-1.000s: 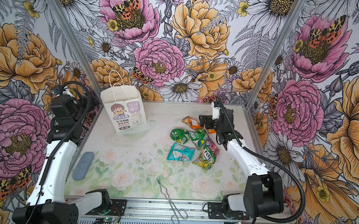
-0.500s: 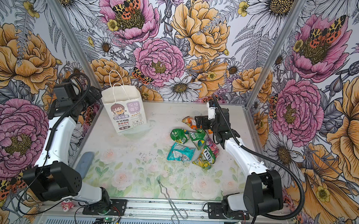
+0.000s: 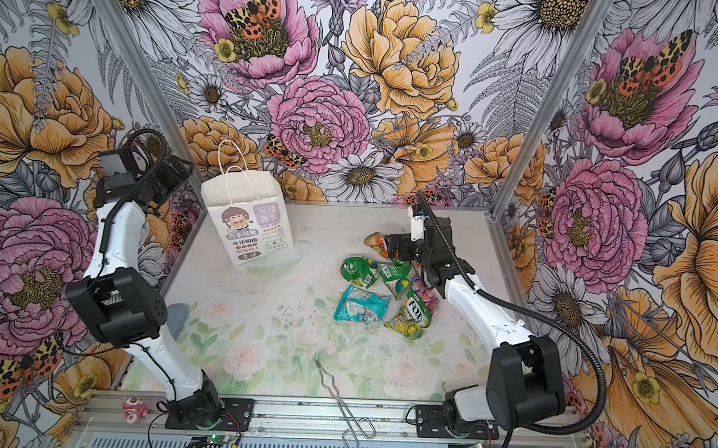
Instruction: Place the snacks into the paper bag
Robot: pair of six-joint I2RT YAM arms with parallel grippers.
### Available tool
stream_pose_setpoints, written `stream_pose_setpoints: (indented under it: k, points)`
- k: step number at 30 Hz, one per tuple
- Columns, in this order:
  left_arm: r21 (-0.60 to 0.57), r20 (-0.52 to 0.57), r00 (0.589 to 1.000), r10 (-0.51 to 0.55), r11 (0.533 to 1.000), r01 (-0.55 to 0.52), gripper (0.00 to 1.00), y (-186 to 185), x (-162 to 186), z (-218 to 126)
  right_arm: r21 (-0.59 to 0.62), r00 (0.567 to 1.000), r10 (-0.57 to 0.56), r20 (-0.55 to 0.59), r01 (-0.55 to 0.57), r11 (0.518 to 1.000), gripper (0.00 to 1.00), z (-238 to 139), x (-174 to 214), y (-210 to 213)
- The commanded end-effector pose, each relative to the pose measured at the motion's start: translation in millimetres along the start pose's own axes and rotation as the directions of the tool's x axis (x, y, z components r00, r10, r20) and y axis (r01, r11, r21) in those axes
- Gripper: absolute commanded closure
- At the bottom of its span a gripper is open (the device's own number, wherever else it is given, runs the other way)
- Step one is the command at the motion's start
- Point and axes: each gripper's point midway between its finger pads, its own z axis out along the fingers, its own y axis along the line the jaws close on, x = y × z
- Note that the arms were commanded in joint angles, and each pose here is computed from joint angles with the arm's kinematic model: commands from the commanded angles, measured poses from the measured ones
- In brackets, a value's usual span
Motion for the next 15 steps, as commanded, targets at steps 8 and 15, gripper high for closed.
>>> stream_pose_setpoints:
  k: [8,15]
  points:
    - [0.312,-0.082,0.996,0.021,0.95,0.006,0.01,-34.2,1.1,52.9,0.029,1.0,0.019,-0.019,-0.019,0.999,0.02,5.6,8.1,-1.2]
    - [0.314,-0.085,0.996,0.012,0.949,0.015,0.01,-32.3,11.3,62.2,0.038,0.999,0.025,-0.035,-0.023,0.999,0.02,10.3,14.2,-3.0]
